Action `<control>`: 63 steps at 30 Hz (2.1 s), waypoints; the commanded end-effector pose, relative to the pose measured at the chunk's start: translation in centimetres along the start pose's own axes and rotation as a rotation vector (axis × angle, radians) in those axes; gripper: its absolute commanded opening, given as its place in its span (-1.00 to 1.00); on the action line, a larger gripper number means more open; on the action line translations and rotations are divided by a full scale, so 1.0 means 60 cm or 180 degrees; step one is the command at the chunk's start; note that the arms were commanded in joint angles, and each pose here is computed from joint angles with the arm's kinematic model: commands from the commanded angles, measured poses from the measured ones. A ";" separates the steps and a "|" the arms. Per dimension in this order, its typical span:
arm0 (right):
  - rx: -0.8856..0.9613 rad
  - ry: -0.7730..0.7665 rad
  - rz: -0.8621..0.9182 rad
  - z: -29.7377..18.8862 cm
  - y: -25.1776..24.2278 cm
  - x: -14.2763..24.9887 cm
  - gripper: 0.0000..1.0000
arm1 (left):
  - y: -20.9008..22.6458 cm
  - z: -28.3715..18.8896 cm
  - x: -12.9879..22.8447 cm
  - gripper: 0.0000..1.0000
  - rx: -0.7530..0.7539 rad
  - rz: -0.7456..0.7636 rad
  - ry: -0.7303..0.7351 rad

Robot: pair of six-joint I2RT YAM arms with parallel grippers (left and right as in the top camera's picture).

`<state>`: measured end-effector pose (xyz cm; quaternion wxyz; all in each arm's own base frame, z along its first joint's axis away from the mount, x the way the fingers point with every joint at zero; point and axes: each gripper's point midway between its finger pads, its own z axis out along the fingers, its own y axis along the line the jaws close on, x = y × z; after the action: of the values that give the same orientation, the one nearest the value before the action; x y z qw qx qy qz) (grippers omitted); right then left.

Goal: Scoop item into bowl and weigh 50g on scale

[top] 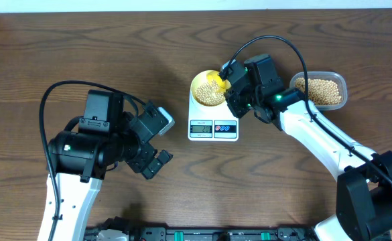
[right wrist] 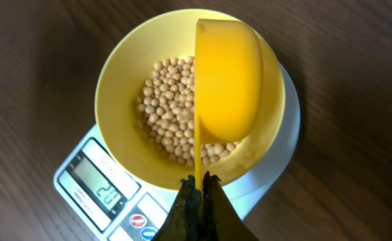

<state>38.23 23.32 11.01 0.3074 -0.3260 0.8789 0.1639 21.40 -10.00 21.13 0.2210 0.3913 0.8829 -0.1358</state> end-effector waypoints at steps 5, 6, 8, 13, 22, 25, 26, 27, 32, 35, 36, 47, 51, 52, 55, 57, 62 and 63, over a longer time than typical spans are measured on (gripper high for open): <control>0.0147 -0.0114 -0.0230 -0.021 -0.006 -0.028 -0.98 | -0.002 -0.007 -0.007 1.00 0.0012 0.0036 -0.0064; 0.0150 -0.0129 -0.0234 -0.024 -0.006 -0.030 -0.98 | -0.002 -0.007 -0.007 1.00 0.0012 0.0036 -0.0064; 0.0155 -0.0158 -0.0239 -0.029 -0.005 -0.035 -0.98 | -0.002 -0.007 -0.007 1.00 0.0012 0.0036 -0.0064; 0.0163 -0.0211 -0.0249 -0.040 -0.003 -0.042 -0.98 | -0.002 -0.007 -0.007 1.00 0.0011 0.0036 -0.0063; 0.0141 -0.0100 -0.0223 -0.042 -0.001 -0.028 -0.98 | -0.002 -0.007 -0.007 1.00 0.0012 0.0036 -0.0064; 0.0146 -0.0125 -0.0230 -0.042 -0.001 -0.031 -0.98 | -0.002 -0.007 -0.007 1.00 0.0012 0.0036 -0.0064; 0.0148 -0.0136 -0.0233 -0.042 -0.001 -0.032 -0.98 | -0.002 -0.007 -0.007 1.00 0.0012 0.0036 -0.0064; 0.0150 -0.0148 -0.0237 -0.043 -0.001 -0.034 -0.98 | -0.002 -0.007 -0.007 0.99 0.0012 0.0036 -0.0064; 0.0156 -0.0178 -0.0244 -0.043 -0.002 -0.038 -0.98 | -0.002 -0.007 -0.007 1.00 0.0011 0.0036 -0.0063; 0.0156 -0.0178 -0.0244 -0.043 -0.002 -0.038 -0.98 | -0.002 -0.007 -0.007 1.00 0.0012 0.0036 -0.0064; 0.0156 -0.0178 -0.0244 -0.043 -0.002 -0.038 -0.98 | -0.002 -0.007 -0.007 1.00 0.0011 0.0036 -0.0063; 0.0243 -0.0460 -0.0547 -0.048 -0.009 -0.077 -0.98 | -0.002 -0.007 -0.007 1.00 0.0012 0.0036 -0.0064; 0.0272 -0.0548 -0.0560 -0.062 -0.011 -0.097 -0.98 | -0.002 -0.007 -0.007 0.99 0.0011 0.0036 -0.0063; 0.0291 -0.0587 -0.0560 -0.069 -0.014 -0.104 -0.98 | -0.002 -0.007 -0.007 1.00 0.0011 0.0036 -0.0063; 0.0406 -0.0765 -0.0536 -0.105 -0.035 -0.133 -0.99 | -0.002 -0.007 -0.007 1.00 0.0012 0.0036 -0.0064; 0.0512 -0.0898 -0.0494 -0.134 -0.056 -0.151 -0.99 | -0.002 -0.007 -0.007 0.99 0.0011 0.0036 -0.0063; 0.0740 -0.1288 0.0233 -0.210 -0.137 -0.171 -0.99 | -0.002 -0.007 -0.007 1.00 0.0011 0.0036 -0.0063; 0.0754 -0.1332 0.0351 -0.221 -0.153 -0.169 -0.98 | -0.002 -0.007 -0.007 1.00 0.0012 0.0036 -0.0064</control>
<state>43.80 18.08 23.41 0.4804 -0.2769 0.8239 0.1172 21.41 -10.00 21.14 0.2212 0.3914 0.8829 -0.1358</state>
